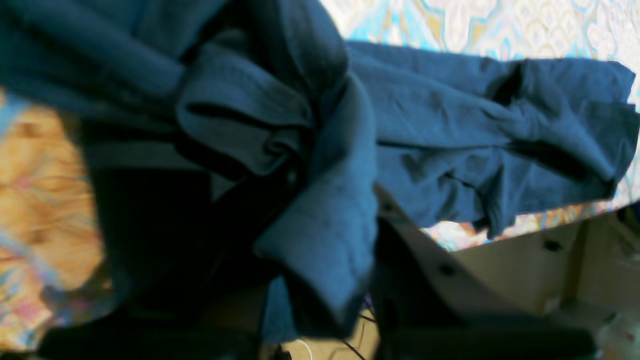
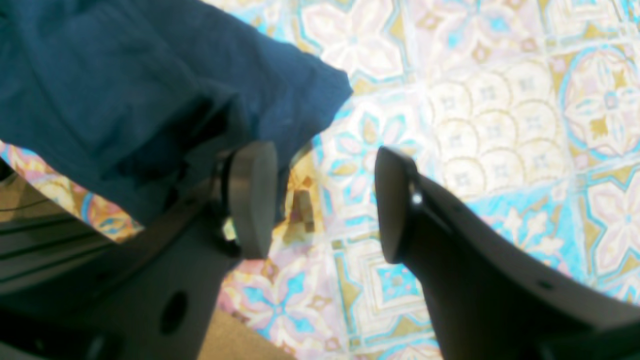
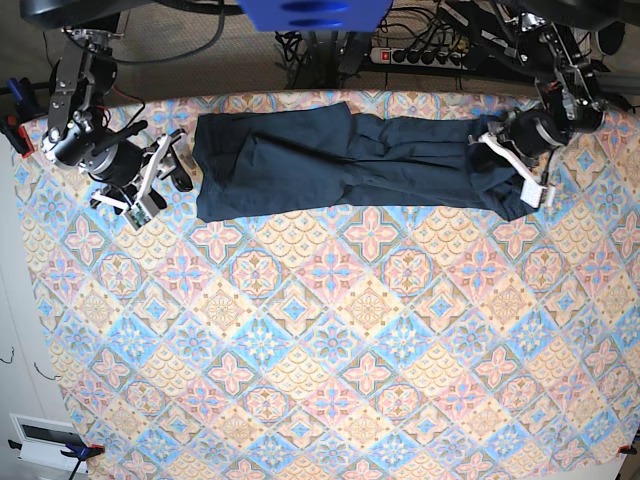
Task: Layout the t-shirt on the table in an organized manner, then fold the t-shirt properly
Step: 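Fold the shirt end with the left gripper toward the right gripper, then press the folded end flat with the left gripper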
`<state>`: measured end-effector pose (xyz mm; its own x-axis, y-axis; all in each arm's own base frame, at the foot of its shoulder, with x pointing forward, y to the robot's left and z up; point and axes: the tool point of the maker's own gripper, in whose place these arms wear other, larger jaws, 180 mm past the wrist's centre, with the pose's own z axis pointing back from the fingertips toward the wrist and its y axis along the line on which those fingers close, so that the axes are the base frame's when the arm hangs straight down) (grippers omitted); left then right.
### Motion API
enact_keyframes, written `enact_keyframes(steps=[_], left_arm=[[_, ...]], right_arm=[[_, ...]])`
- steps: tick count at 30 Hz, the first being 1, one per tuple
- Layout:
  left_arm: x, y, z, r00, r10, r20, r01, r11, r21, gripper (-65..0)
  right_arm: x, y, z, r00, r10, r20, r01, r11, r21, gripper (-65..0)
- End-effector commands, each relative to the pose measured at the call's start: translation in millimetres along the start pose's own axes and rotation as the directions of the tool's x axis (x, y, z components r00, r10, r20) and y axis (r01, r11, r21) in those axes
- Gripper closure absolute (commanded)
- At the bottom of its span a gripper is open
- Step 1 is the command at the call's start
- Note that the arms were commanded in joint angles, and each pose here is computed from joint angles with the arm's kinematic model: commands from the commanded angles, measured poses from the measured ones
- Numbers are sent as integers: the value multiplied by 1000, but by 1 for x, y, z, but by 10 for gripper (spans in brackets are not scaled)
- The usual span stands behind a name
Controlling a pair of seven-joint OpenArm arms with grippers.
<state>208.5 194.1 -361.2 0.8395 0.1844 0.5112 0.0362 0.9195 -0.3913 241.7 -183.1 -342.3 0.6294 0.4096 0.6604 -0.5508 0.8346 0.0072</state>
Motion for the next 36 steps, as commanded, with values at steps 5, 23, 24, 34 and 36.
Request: enact_keyframes(steps=[5,23,24,34,36], left_arm=[[2,-35,-13,1000,-3,20,5,995,-101,0],[23,-76,11,998,6,67,21,919,-394,-446],[26,-72,17,997,10,77,21,918,-395,-446],[82,3,73,960,84,268,-10,964,-265,-446],[85,21,66,961,94,262,-38,976,-212,-446]], right_arm=[[12,-5,5,999,20,41,-20,1000,-13,-300],[13,-6,6,999,20,44,-20,1000,-15,-300],[13,-6,6,999,20,44,-20,1000,-15,-300],[18,-8,6,998,26,53,-25,999,-20,-300],[18,-8,6,998,26,53,-25,999,-20,-300]])
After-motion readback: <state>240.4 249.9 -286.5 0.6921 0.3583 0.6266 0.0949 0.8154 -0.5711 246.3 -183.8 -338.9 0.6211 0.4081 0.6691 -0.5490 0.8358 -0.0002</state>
